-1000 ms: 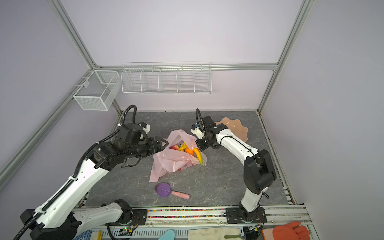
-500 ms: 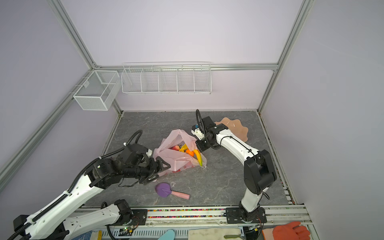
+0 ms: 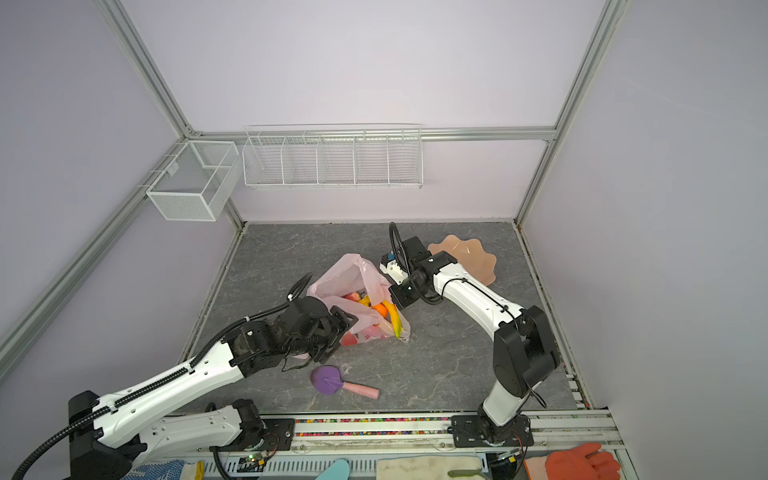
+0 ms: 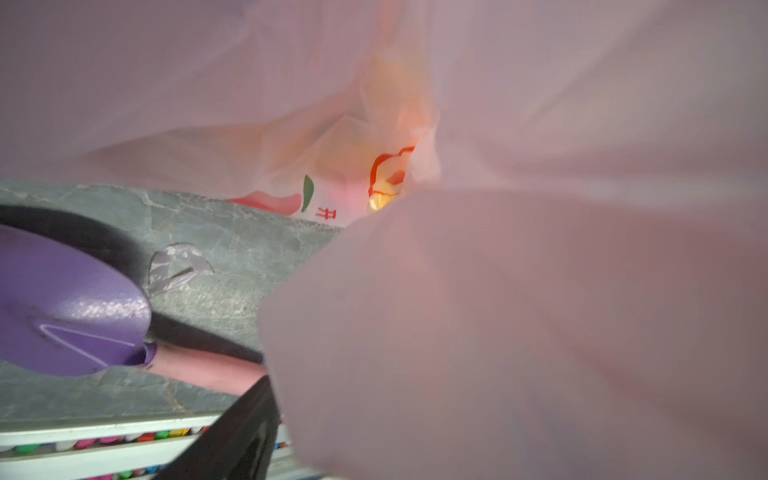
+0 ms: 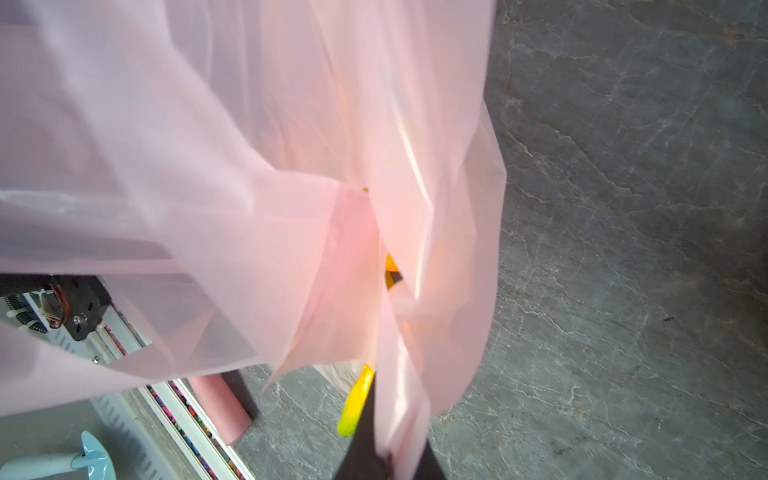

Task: Place the fruits into the plastic bag
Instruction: 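Lift the pink bag by its rims with both grippers, raising it upright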

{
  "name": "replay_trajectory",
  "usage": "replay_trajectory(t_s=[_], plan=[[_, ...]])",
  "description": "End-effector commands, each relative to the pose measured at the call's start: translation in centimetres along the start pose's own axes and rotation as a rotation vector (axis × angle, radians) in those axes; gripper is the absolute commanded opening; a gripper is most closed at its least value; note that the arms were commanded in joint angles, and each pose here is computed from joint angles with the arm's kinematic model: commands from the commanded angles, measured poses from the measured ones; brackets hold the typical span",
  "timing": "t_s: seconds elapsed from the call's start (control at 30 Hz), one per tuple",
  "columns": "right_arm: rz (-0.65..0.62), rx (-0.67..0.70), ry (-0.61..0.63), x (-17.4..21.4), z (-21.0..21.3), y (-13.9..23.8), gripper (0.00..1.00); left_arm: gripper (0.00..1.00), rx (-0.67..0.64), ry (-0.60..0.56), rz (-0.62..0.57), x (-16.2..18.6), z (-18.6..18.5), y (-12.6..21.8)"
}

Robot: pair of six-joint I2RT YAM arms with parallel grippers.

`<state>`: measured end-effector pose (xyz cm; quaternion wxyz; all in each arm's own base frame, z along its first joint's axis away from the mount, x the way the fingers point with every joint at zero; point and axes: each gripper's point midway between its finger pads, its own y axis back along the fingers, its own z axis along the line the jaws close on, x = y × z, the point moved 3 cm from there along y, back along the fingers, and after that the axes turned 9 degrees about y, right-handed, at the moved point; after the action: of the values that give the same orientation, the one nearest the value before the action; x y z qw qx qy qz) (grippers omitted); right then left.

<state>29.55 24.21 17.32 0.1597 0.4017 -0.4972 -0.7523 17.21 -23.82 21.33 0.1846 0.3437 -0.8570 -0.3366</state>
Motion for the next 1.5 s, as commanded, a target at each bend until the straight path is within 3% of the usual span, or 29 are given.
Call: replay_trajectory(t_s=[0.0,0.13,0.23,0.33,0.43,0.6,0.73,0.87,0.93,1.0,1.07,1.13,1.2,1.27,1.33,1.47], plan=[[-0.016,-0.034,0.006,0.3,1.3,0.8,0.07,0.85,0.054,0.068,-0.138,-1.8,-0.5,-0.7],[-0.021,-0.05,0.011,0.4,1.8,1.1,0.07,0.81,0.059,0.06,-0.203,-2.6,-1.0,-1.5],[-0.035,-0.075,0.018,0.2,2.5,1.7,0.07,0.71,0.044,0.033,-0.239,-3.4,-1.0,-1.8],[-0.046,-0.092,0.021,0.0,3.1,2.9,0.07,0.32,0.062,-0.007,-0.31,-5.3,-1.4,-1.1],[-0.076,-0.095,0.022,-1.2,3.6,5.8,0.07,0.0,0.095,-0.061,-0.328,-7.8,-3.0,0.6],[-0.238,-0.054,0.007,-5.2,3.5,12.7,0.07,0.0,0.195,-0.232,-0.288,-10.2,-9.4,5.8],[-0.423,-0.012,-0.038,-9.1,2.7,20.5,0.07,0.0,0.213,-0.44,-0.229,-9.9,-15.2,10.9],[-0.598,0.053,-0.085,-11.6,1.6,27.9,0.07,0.0,0.275,-0.548,-0.237,-10.5,-19.4,15.1],[-0.574,0.049,-0.15,-11.6,-0.1,27.0,0.07,0.0,0.295,-0.554,-0.263,-12.0,-20.1,15.4],[-0.493,0.019,-0.266,-11.0,-2.5,23.7,0.07,0.0,0.347,-0.508,-0.273,-14.5,-20.8,14.0],[-0.466,-0.093,-0.359,-11.4,-3.7,21.3,0.07,0.0,0.341,-0.538,-0.277,-16.5,-22.2,11.9],[-0.518,-0.109,-0.366,-12.6,-3.8,22.6,0.07,0.0,0.383,-0.605,-0.235,-16.2,-25.0,11.4],[-0.6,-0.029,-0.318,-13.4,-3.8,26.0,0.07,0.0,0.475,-0.715,-0.23,-13.6,-28.5,13.9],[-0.658,0.066,-0.327,-13.0,-4.8,28.7,0.07,0.0,0.494,-0.795,-0.27,-12.2,-29.8,16.7],[-0.67,0.07,-0.399,-12.1,-6.1,29.4,0.07,0.0,0.463,-0.789,-0.298,-13.4,-28.9,17.8],[-0.661,-0.01,-0.473,-11.1,-6.1,26.7,0.07,0.0,0.384,-0.675,-0.344,-19.2,-24.4,16.2]])
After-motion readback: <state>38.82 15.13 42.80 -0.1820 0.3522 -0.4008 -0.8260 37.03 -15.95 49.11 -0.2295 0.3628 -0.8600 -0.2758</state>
